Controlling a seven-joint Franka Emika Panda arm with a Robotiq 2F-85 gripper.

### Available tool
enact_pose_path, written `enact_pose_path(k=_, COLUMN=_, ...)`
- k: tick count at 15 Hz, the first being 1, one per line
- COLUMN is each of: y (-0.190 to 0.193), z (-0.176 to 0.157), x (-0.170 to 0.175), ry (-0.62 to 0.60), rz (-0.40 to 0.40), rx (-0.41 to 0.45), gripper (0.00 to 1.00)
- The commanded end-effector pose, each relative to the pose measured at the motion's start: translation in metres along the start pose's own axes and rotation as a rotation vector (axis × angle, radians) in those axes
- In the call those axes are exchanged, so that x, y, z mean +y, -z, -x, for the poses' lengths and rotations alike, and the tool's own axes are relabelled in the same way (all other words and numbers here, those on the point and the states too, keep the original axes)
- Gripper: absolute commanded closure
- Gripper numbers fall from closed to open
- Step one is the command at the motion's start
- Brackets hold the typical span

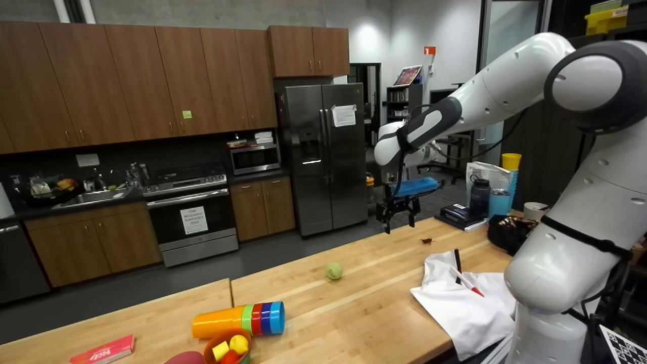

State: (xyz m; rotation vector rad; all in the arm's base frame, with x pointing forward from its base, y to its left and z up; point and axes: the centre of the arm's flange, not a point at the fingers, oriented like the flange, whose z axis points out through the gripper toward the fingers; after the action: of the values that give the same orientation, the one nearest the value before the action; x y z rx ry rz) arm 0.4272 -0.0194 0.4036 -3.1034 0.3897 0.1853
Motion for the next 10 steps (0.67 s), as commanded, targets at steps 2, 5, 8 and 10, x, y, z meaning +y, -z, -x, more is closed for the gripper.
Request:
enact_pose_path(k=2, y=0.004, z=-0.02, x=-0.035, ry=0.075, rz=-0.018, rx=0.137, gripper=0.0)
enact_pose_path(k=5, y=0.008, z=-0.032, x=-0.064, ry=0.153, rz=-0.036, rx=0.223, gripper=0.0)
enact_pose_path(k=8, y=0.011, z=-0.044, x=-0.091, ry=0.224, rz=-0.06, rx=0.258, gripper=0.0)
enact_pose_path(k=10, y=0.011, z=-0.048, x=-0.103, ry=0.257, rz=-0.056, rx=0.25, gripper=0.0)
